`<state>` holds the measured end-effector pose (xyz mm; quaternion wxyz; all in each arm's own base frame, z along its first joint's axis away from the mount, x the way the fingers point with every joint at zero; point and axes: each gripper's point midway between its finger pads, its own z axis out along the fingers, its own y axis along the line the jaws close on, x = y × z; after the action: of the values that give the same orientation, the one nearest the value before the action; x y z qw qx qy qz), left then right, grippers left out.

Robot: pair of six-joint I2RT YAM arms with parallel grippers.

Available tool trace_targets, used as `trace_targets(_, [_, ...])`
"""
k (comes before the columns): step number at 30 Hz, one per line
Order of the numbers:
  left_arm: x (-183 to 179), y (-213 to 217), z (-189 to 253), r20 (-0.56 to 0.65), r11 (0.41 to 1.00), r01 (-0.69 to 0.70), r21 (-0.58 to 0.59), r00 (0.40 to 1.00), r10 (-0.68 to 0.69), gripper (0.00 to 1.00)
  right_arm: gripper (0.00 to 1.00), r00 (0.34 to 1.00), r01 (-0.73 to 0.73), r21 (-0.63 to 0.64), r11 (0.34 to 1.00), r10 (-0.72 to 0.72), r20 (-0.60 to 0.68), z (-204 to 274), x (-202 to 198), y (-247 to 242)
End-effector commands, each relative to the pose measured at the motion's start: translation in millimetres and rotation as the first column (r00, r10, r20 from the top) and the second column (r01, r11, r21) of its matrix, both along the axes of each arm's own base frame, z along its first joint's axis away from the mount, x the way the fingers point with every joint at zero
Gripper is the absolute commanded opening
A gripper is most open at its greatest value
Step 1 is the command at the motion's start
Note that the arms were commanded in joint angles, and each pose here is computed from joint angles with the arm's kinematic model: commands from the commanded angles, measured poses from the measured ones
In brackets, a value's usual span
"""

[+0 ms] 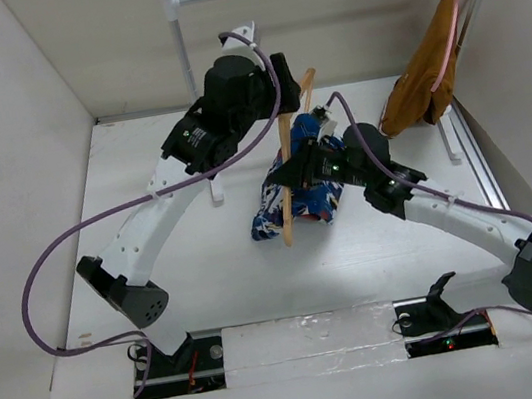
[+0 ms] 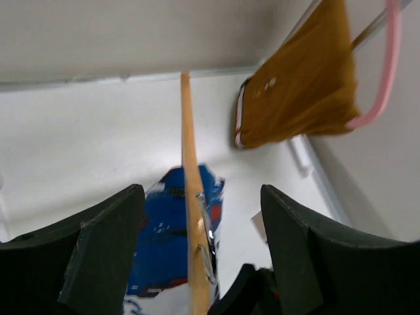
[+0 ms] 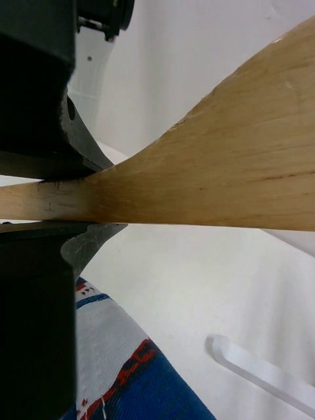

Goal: Place the trousers on the hanger
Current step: Place the hanger at the clothesline.

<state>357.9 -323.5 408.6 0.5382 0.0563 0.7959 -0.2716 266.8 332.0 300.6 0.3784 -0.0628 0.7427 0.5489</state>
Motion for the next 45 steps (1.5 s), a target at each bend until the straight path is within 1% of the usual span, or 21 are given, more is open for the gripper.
trace_targets(1, [-8, 16, 102, 0.212, 0.982, 0.014, -0.191, 0.977, 0.028, 0.68, 0.00, 0.977, -0.066, 0.187, 0.980, 0.025, 0.210, 90, 0, -4])
trace_targets(3, [-14, 23, 118, 0.247, 0.981, 0.017, -0.194, 0.969, 0.032, 0.76, 0.00, 0.972, -0.055, 0.195, 0.979, 0.008, 0.233, 105, 12, -10])
trace_targets(5, [-21, 31, 132, 0.277, 0.979, 0.022, -0.201, 0.960, 0.035, 0.81, 0.00, 0.970, -0.050, 0.198, 0.979, 0.001, 0.243, 111, 22, -13])
trace_targets(6, [-25, 36, 139, 0.288, 0.979, 0.020, -0.202, 0.957, 0.040, 0.84, 0.00, 0.961, -0.040, 0.213, 0.976, -0.020, 0.275, 129, 30, -19])
trace_targets(9, [-32, 53, 147, 0.309, 0.981, -0.013, -0.192, 0.948, 0.073, 0.87, 0.00, 0.952, -0.036, 0.223, 0.974, -0.035, 0.305, 147, 45, -23])
trace_targets(11, [-38, 67, 151, 0.319, 0.981, -0.044, -0.188, 0.942, 0.103, 0.89, 0.00, 0.936, -0.005, 0.238, 0.971, -0.079, 0.342, 170, 58, -34])
trace_targets(14, [-40, 77, 134, 0.299, 0.984, -0.078, -0.160, 0.946, 0.124, 0.90, 0.00, 0.918, 0.025, 0.268, 0.963, -0.128, 0.375, 190, 83, -51])
trace_targets(16, [-37, 76, 109, 0.265, 0.988, -0.093, -0.127, 0.956, 0.124, 0.90, 0.00, 0.916, 0.040, 0.293, 0.955, -0.152, 0.370, 194, 102, -57])
trace_targets(18, [-40, 78, 90, 0.238, 0.989, -0.098, -0.113, 0.964, 0.123, 0.91, 0.00, 0.894, 0.054, 0.317, 0.947, -0.187, 0.406, 210, 116, -71])
trace_targets(19, [-41, 77, 82, 0.225, 0.990, -0.091, -0.107, 0.968, 0.113, 0.91, 0.00, 0.898, 0.075, 0.313, 0.947, -0.200, 0.392, 204, 130, -73])
trace_targets(20, [-46, 81, 81, 0.225, 0.990, -0.086, -0.116, 0.968, 0.111, 0.91, 0.00, 0.883, 0.095, 0.326, 0.941, -0.231, 0.410, 215, 137, -84])
trace_targets(21, [-46, 77, 63, 0.194, 0.992, -0.080, -0.102, 0.976, 0.099, 0.91, 0.00, 0.878, 0.103, 0.328, 0.939, -0.241, 0.414, 217, 144, -88])
trace_targets(23, [-54, 74, 50, 0.173, 0.994, -0.040, -0.101, 0.983, 0.057, 0.91, 0.00, 0.884, 0.132, 0.323, 0.937, -0.258, 0.390, 208, 165, -92])
trace_targets(24, [-54, 70, 27, 0.128, 0.996, -0.033, -0.085, 0.991, 0.044, 0.92, 0.00, 0.872, 0.139, 0.336, 0.932, -0.276, 0.404, 217, 170, -101])
trace_targets(26, [-60, 70, 12, 0.097, 0.996, -0.019, -0.084, 0.995, 0.027, 0.92, 0.00, 0.877, 0.149, 0.335, 0.930, -0.281, 0.389, 210, 186, -105])
trace_targets(28, [-63, 68, -14, 0.045, 0.998, -0.015, -0.066, 0.999, 0.018, 0.92, 0.00, 0.867, 0.141, 0.351, 0.926, -0.287, 0.408, 218, 192, -112])
trace_targets(29, [-66, 69, -27, 0.025, 0.998, -0.012, -0.061, 1.000, 0.013, 0.92, 0.00, 0.858, 0.159, 0.352, 0.922, -0.306, 0.413, 220, 204, -124])
trace_targets(36, [-68, 65, -45, -0.006, 0.999, 0.009, -0.046, 1.000, -0.009, 0.92, 0.00, 0.862, 0.172, 0.367, 0.914, -0.320, 0.393, 215, 220, -136])
trace_targets(39, [-66, 62, -55, -0.023, 0.999, 0.013, -0.030, 1.000, -0.014, 0.92, 0.00, 0.867, 0.205, 0.366, 0.908, -0.342, 0.363, 199, 221, -143])
trace_targets(40, [-66, 61, -58, -0.026, 0.999, 0.014, -0.028, 1.000, -0.015, 0.92, 0.00, 0.879, 0.231, 0.356, 0.905, -0.351, 0.323, 179, 227, -148])
trace_targets(45, [-64, 57, -76, -0.058, 1.000, 0.017, -0.011, 0.998, -0.018, 0.91, 0.00, 0.882, 0.288, 0.345, 0.893, -0.388, 0.267, 145, 228, -165])
